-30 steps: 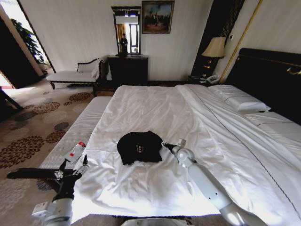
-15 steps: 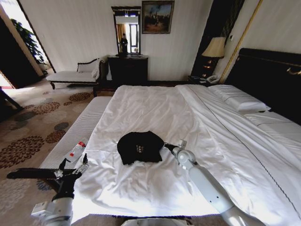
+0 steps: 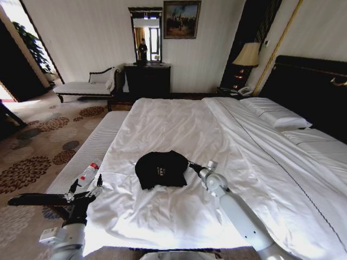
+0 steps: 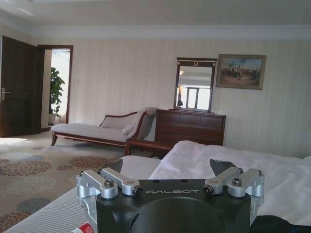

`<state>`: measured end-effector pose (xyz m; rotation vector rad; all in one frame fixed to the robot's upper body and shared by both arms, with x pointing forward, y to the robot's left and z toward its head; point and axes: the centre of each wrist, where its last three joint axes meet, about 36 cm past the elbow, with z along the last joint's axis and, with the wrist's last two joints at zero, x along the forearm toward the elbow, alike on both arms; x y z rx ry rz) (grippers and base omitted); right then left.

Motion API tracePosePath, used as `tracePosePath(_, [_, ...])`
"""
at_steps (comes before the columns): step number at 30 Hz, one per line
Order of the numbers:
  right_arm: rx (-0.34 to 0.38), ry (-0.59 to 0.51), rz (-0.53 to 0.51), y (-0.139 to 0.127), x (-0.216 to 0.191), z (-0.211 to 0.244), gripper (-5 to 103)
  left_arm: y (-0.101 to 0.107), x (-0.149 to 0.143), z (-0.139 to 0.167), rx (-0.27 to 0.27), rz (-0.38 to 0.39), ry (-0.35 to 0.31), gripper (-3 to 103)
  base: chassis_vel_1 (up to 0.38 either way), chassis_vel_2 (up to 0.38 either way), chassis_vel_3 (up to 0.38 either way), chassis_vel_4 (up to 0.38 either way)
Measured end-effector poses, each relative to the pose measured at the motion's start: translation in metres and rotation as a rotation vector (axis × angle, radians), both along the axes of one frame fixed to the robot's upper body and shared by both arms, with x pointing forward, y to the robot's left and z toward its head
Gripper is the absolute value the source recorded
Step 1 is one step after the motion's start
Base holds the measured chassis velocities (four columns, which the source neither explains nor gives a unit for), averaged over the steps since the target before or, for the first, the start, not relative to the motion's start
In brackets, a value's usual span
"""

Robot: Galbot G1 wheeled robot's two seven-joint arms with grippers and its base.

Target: Fold the clothes on the bed.

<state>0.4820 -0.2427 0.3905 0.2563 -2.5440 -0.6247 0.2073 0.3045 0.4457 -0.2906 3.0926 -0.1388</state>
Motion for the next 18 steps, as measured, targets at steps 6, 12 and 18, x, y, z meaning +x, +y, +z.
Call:
tracePosePath(6, [-0.014,0.018,-0.012,-0.0001,-0.0011,-0.0073,0,-0.0016,0.0019,0.0001,-0.002,-0.008,0.002,100,0.0,0.0,0.0,0.0])
tracePosePath(12, [-0.011,0.023,-0.001,0.0018,-0.0048,-0.0077,8,0.0002,0.0014,-0.0018,0.002,-0.005,0.007,100,0.0,0.0,0.0,0.0])
tracePosePath(18, [-0.004,0.022,0.008,0.0053,-0.0057,-0.0065,35,0.0008,0.0007,-0.0038,0.004,-0.003,0.009,100,0.0,0.0,0.0,0.0])
